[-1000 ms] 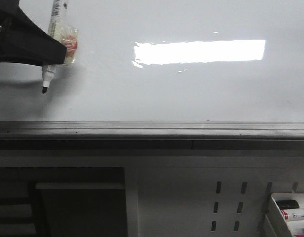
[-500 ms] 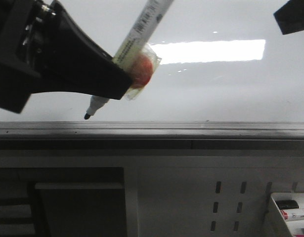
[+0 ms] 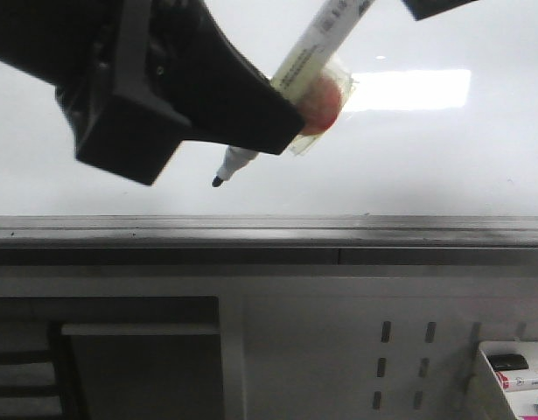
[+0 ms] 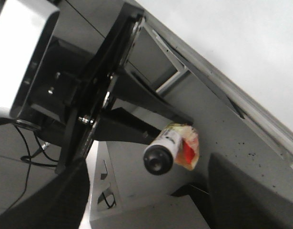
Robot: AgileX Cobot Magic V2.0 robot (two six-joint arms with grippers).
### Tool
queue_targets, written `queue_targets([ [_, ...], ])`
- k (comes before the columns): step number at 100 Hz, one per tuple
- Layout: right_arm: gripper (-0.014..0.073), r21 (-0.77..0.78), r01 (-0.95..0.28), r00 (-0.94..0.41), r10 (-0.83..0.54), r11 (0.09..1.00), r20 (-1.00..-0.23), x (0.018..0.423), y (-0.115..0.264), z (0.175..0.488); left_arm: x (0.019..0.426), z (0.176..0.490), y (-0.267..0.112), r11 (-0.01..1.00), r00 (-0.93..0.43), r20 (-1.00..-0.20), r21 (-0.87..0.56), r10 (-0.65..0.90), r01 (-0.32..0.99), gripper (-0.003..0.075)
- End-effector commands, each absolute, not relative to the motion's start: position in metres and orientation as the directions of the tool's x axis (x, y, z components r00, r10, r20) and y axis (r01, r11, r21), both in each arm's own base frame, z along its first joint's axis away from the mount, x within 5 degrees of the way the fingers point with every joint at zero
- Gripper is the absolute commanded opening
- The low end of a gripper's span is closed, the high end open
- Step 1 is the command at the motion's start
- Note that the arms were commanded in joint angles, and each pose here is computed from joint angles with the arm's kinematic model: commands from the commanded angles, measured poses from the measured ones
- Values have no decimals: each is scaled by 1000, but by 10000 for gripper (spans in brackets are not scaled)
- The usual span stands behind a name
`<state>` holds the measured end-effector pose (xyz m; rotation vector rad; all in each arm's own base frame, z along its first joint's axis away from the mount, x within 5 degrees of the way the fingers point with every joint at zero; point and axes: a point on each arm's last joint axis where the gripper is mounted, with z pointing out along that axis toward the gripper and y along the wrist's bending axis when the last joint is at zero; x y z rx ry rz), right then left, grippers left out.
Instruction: Write number 4 on whiteboard
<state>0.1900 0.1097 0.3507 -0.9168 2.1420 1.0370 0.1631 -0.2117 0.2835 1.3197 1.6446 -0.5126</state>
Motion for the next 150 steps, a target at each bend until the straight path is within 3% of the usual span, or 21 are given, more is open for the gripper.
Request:
queue_targets([
  [1,468,386,-796,-555,-307,466,-773,192,118,365,165,302,-216,344,53,-870,249,490,905,-21],
  [55,458,436,-787,-595,-352,436,-723,213,136,350,169,304,-219,340,80,-863,280,499,898,-20],
  [90,175,433,-797,-587,-370,422,-720,215,137,347,169,304,-218,341,84,-861,286,501,895,-20],
  [109,-73,426,-806,-577,-381,411,-722,215,137,346,169,305,-218,343,84,-861,287,501,894,-15],
  [119,-64,430,-808,-576,-388,403,-719,214,137,346,168,305,-218,334,95,-858,296,505,895,79],
  [138,-58,423,-820,-562,-404,386,-722,212,137,346,167,312,-213,359,95,-871,295,482,885,498],
  [143,-49,414,-818,-560,-394,398,-729,210,136,346,166,316,-211,366,100,-877,296,470,882,541],
  [150,-43,398,-805,-565,-364,439,-741,209,134,342,163,324,-207,390,93,-893,284,441,876,545],
])
